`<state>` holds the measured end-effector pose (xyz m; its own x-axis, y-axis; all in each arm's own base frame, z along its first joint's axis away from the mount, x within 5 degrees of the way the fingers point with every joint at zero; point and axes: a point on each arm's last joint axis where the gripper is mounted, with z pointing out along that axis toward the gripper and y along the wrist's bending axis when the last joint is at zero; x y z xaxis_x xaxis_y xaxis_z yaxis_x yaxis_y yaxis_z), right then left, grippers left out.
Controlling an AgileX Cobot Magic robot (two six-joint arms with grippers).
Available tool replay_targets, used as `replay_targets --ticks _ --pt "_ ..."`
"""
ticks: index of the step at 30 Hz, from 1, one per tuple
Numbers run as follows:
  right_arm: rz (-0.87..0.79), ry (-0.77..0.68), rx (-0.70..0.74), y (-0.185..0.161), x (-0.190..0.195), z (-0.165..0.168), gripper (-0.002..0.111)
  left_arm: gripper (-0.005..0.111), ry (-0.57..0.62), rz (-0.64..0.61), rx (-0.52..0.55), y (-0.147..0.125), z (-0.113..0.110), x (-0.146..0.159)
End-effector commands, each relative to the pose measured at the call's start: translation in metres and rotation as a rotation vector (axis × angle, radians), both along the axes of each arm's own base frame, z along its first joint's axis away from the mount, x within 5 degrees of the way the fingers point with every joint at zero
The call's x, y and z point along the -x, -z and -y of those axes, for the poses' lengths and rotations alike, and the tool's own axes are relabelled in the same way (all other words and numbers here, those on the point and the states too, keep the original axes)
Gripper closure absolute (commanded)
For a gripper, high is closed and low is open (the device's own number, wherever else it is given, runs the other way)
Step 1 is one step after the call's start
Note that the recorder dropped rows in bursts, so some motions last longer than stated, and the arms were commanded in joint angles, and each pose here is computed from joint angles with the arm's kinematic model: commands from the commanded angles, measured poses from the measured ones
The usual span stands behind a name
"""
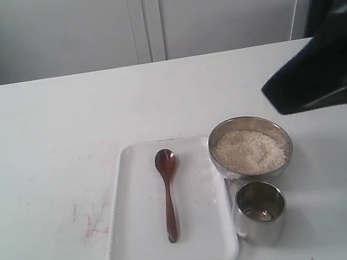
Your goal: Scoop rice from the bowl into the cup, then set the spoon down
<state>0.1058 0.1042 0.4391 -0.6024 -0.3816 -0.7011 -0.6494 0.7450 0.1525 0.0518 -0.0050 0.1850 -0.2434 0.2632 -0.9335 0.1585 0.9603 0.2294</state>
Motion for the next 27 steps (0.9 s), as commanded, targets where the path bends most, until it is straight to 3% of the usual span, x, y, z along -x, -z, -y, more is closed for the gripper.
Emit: replay_targets --ticks 1,7,10,20,27 --pt "0.077 -0.013 -0.061 -0.012 0.024 0.02 0.108 0.092 0.006 -0.059 0.005 0.007 0.0 0.001" --pt "0.327 -0.046 -0.132 -0.026 0.043 0.04 0.108 0.092 0.006 -0.059 0.005 0.007 0.0 0.001" --pt "0.47 -0.002 -0.186 -0.015 0.043 0.047 0.108 0.092 0.006 -0.059 0.005 0.007 0.0 0.001" --pt "0.598 0.445 -0.141 0.083 0.039 0.083 0.108 0.092 0.006 -0.059 0.005 0.007 0.0 0.001" --pt "0.61 0.612 -0.094 0.13 0.042 0.095 0.108 0.092 0.006 -0.059 0.005 0.007 0.0 0.001"
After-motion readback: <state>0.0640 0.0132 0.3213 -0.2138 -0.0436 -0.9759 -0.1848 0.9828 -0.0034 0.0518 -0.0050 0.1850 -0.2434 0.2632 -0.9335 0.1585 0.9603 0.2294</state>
